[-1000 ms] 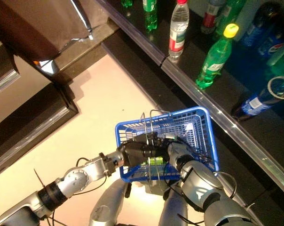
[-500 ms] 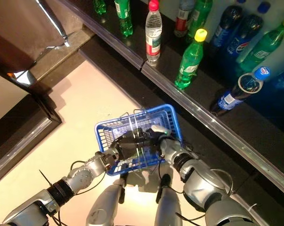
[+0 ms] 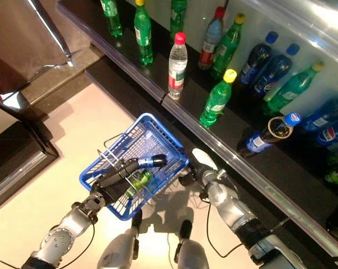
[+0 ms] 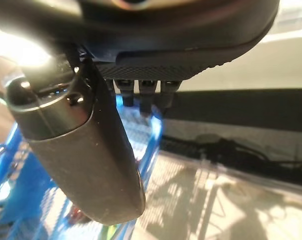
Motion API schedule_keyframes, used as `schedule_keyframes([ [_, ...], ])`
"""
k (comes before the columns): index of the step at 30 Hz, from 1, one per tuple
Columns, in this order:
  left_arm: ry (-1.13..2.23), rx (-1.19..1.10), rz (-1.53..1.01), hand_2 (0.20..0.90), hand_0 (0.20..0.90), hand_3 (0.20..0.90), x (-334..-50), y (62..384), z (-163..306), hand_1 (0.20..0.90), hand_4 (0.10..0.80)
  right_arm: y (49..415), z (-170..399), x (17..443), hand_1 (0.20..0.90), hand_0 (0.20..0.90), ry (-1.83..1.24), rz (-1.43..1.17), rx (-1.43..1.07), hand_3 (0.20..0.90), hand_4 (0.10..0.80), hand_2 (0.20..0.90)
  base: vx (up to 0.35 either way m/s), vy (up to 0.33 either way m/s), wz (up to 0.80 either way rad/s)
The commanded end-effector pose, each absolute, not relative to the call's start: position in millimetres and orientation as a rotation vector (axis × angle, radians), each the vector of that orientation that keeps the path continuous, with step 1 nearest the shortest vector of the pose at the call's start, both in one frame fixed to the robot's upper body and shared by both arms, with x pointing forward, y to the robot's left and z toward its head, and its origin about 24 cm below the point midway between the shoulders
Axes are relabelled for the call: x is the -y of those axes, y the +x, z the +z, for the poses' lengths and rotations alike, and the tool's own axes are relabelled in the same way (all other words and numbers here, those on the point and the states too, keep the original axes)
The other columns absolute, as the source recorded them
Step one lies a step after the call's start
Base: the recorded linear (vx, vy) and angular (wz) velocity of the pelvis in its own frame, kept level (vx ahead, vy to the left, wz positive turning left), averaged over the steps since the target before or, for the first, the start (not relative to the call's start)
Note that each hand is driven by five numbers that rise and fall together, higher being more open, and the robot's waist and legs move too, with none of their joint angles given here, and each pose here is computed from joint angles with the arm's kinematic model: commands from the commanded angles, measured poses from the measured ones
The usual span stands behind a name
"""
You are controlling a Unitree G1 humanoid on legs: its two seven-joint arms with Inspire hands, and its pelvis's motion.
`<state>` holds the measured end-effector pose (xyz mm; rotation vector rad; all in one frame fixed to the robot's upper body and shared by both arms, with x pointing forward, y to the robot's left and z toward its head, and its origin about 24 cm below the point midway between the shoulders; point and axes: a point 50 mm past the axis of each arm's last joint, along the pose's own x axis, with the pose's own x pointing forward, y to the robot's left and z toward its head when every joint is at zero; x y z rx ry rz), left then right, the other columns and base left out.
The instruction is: Pick up the drink and place into the basket.
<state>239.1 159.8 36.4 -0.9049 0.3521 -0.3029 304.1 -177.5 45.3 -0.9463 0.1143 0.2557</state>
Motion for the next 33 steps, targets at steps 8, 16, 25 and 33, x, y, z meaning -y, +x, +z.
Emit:
schedule_keyframes([
  [8, -1.044, 0.064, -0.490, 0.300, 0.300, 0.200, -158.8, 230.9, 121.9, 0.300, 0.100, 280.4, 80.6, 174.8, 0.900, 0.900, -0.809, 0.162, 0.145, 0.900, 0.800, 0.900, 0.049, -0.005, 0.00],
  [16, -0.991, 0.083, -0.178, 0.300, 0.300, 0.200, -188.2, 229.9, 92.8, 0.300, 0.100, 255.4, 117.9, 165.5, 0.900, 0.900, -0.495, 0.130, 0.413, 0.900, 0.800, 0.900, 0.005, -0.024, 0.00],
  [25, -0.909, 0.069, 0.040, 0.300, 0.300, 0.200, -201.3, 226.3, 63.0, 0.300, 0.100, 243.2, 133.0, 160.5, 0.900, 0.900, -0.314, 0.061, 0.577, 0.900, 0.800, 0.900, -0.033, -0.070, -0.01],
  [33, -0.927, -0.022, 0.177, 0.300, 0.300, 0.200, -208.4, 220.9, 29.8, 0.300, 0.100, 244.8, 139.2, 164.8, 0.900, 0.900, -0.263, 0.011, 0.612, 0.900, 0.800, 0.900, -0.045, -0.101, -0.02],
])
